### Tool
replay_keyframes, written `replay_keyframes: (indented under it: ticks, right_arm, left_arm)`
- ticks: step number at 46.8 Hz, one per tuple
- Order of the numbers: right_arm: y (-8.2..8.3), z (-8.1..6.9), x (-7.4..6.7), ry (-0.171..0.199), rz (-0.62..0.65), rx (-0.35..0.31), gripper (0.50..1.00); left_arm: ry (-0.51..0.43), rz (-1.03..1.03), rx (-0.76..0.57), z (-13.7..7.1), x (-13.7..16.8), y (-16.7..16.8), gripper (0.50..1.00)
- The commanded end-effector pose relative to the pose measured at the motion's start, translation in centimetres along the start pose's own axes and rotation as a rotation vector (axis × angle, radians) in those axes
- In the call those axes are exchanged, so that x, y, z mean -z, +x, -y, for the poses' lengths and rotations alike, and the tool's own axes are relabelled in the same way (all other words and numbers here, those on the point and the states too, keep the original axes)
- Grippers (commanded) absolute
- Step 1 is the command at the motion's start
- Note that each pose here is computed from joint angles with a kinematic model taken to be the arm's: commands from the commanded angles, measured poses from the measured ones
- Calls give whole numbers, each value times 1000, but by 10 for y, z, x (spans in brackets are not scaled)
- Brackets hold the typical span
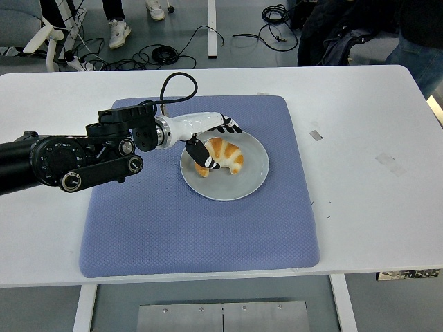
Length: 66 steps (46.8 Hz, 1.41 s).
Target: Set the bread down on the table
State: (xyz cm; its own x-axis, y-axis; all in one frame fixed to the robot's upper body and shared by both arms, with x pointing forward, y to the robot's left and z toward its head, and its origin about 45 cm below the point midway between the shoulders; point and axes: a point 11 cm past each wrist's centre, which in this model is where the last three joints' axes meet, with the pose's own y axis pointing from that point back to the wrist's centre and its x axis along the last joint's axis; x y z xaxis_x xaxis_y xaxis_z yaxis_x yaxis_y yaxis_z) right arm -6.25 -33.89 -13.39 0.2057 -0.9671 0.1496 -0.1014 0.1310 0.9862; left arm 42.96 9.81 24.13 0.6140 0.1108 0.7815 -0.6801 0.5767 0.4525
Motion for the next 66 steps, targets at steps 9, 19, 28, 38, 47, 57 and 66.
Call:
replay_keyframes:
  ticks: [9,19,28,38,47,57,66]
  right_arm:
    - [0,0,0,0,-1,0,1000]
    - [0,0,0,0,-1,0,1000]
    - [0,0,0,0,-1,0,1000]
    - [0,0,0,0,-1,0,1000]
    - [0,0,0,0,-1,0,1000]
    - [0,0,0,0,1,0,1000]
    - [0,0,0,0,-1,0,1000]
  left_arm:
    - [4,-4,-4,0,1,1,883]
    - [13,-11,-7,0,4,2,883]
    - [13,-14,-7,0,4,2,883]
    - [6,-21,-10,0,3,4,884]
    - [-6,-29,-10,0,1,5,887]
    - [-7,-37,5,0,1,2,840]
    - [-7,-34,18,0,2,1,761]
